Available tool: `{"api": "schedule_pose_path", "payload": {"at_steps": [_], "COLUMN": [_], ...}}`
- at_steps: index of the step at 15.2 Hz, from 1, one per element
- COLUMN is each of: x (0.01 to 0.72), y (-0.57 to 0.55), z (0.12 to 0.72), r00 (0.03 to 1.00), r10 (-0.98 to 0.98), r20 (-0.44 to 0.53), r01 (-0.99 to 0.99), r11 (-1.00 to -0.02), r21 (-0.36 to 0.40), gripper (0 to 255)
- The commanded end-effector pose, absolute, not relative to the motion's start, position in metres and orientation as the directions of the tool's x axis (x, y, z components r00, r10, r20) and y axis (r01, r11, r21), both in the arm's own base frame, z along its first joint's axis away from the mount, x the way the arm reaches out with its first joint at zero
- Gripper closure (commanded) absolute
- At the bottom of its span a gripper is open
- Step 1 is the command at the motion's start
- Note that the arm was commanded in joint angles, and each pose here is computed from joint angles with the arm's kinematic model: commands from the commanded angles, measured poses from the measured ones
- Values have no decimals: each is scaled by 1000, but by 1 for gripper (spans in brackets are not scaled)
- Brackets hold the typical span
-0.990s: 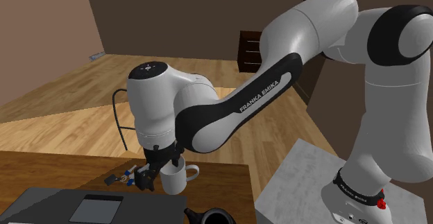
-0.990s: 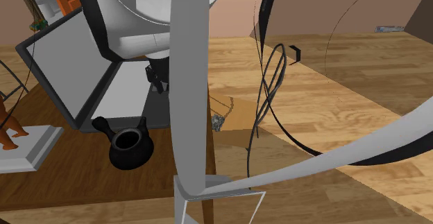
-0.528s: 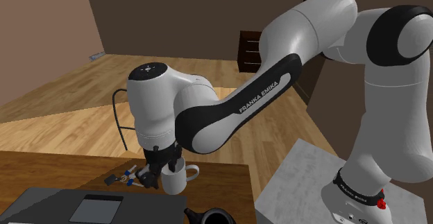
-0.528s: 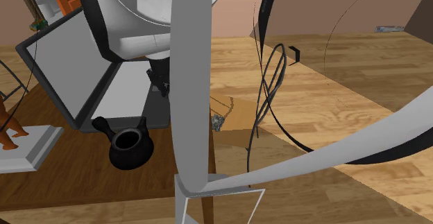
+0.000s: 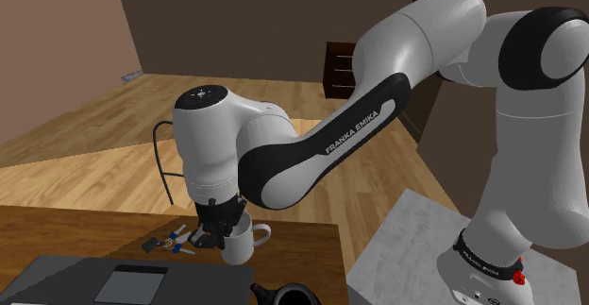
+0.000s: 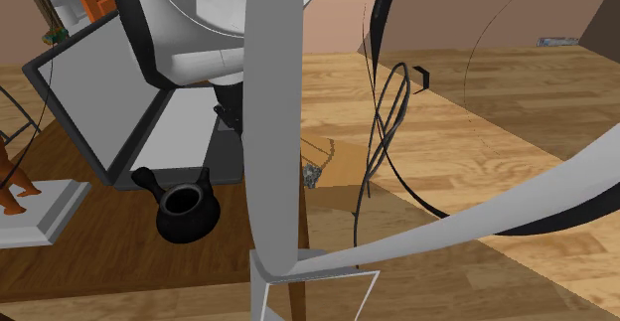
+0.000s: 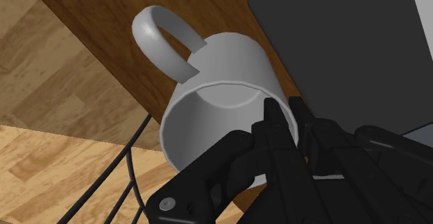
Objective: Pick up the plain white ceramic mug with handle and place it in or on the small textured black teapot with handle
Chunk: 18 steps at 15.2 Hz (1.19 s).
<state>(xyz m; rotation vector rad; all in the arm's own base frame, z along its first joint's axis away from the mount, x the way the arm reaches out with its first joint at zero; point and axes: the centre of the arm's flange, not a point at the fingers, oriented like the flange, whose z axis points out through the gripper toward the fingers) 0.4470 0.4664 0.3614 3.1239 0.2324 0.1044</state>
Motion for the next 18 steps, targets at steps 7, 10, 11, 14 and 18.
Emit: {"api": "schedule_pose_path", "payload": {"at_steps": [7,10,11,14,18], "x": [447,447,447,447,447], "y": [466,466,466,466,466], "z": [393,409,414,430,451], "r00": [987,987,987,987,987], "r10": [148,148,148,148,148], "r20": [66,66,66,66,66], "r01": [148,148,148,148,148], "r11": [-989,-989,-989,-989,-989], "r21": [12,12,12,12,12], "gripper": [255,255,255,255,255]}}
